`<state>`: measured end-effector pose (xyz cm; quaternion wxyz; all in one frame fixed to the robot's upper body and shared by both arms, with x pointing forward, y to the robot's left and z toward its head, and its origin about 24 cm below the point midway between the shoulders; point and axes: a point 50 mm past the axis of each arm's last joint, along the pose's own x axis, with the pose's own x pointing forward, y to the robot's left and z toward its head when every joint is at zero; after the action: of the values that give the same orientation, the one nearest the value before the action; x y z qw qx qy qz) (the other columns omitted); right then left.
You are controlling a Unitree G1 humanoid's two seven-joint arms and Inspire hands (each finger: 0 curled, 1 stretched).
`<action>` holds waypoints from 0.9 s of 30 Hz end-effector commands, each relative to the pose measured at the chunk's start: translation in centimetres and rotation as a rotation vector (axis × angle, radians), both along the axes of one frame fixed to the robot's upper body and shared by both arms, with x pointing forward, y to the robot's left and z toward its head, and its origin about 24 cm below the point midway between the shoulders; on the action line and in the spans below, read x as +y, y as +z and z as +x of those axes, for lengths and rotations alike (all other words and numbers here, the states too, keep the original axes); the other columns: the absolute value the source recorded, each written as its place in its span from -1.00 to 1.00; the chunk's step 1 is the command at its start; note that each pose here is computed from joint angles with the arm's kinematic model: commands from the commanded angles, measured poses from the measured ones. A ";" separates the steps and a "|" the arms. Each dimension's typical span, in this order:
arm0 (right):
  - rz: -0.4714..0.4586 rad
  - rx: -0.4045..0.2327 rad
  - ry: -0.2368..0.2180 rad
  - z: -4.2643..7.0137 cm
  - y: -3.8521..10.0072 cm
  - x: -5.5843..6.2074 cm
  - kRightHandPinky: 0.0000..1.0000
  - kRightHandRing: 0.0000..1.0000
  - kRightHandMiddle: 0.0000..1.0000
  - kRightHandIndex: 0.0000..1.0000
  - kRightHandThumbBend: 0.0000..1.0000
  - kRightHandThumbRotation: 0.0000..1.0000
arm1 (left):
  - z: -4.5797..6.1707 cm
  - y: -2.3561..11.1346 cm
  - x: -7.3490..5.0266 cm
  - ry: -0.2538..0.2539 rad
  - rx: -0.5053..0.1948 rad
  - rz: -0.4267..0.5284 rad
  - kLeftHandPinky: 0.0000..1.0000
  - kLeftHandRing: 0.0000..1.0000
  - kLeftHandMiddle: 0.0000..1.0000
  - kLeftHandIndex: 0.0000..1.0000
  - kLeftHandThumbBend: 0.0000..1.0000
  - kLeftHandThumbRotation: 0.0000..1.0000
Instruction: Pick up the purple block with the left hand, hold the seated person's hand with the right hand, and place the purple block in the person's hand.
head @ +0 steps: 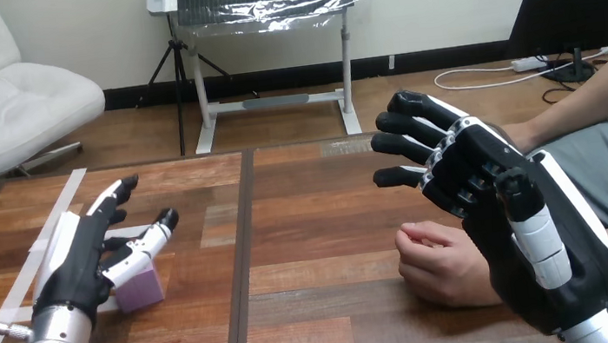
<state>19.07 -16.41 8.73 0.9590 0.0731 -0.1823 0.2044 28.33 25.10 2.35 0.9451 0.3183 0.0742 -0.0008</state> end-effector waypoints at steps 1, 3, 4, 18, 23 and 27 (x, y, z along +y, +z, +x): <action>0.017 -0.094 -0.005 0.7 1.6 -0.1 0.46 0.67 0.69 0.70 0.69 0.60 | 2.2 2.3 0.0 -0.015 -0.075 0.100 0.61 0.84 0.87 0.81 -0.05 0.03; 0.017 -0.094 -0.005 0.6 1.6 -0.1 0.46 0.67 0.69 0.70 0.69 0.59 | 2.2 2.2 0.0 -0.013 -0.068 0.131 0.64 0.84 0.87 0.81 -0.04 0.03; 0.017 -0.095 -0.006 0.6 1.6 -0.1 0.46 0.67 0.69 0.70 0.69 0.59 | 2.3 2.1 0.0 -0.011 -0.065 0.141 0.66 0.84 0.87 0.81 -0.03 0.02; 0.011 -0.102 -0.010 0.6 1.6 -0.2 0.45 0.66 0.68 0.69 0.69 0.60 | 2.5 1.3 0.1 -0.010 -0.038 0.296 0.98 0.86 0.89 0.79 0.08 0.02; 0.012 -0.102 -0.009 0.6 1.6 -0.2 0.45 0.66 0.68 0.69 0.68 0.60 | 2.5 1.1 0.1 -0.004 -0.037 0.328 0.99 0.87 0.89 0.78 0.12 0.01; 0.015 -0.101 -0.007 0.6 1.6 -0.3 0.46 0.66 0.68 0.69 0.68 0.60 | 2.6 0.8 0.1 -0.002 -0.023 0.359 1.00 0.88 0.90 0.77 0.14 0.00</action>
<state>19.03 -16.64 8.87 0.9585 0.0686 -0.1891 0.2021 28.85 25.22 0.70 0.8865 0.4514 0.1015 -0.0006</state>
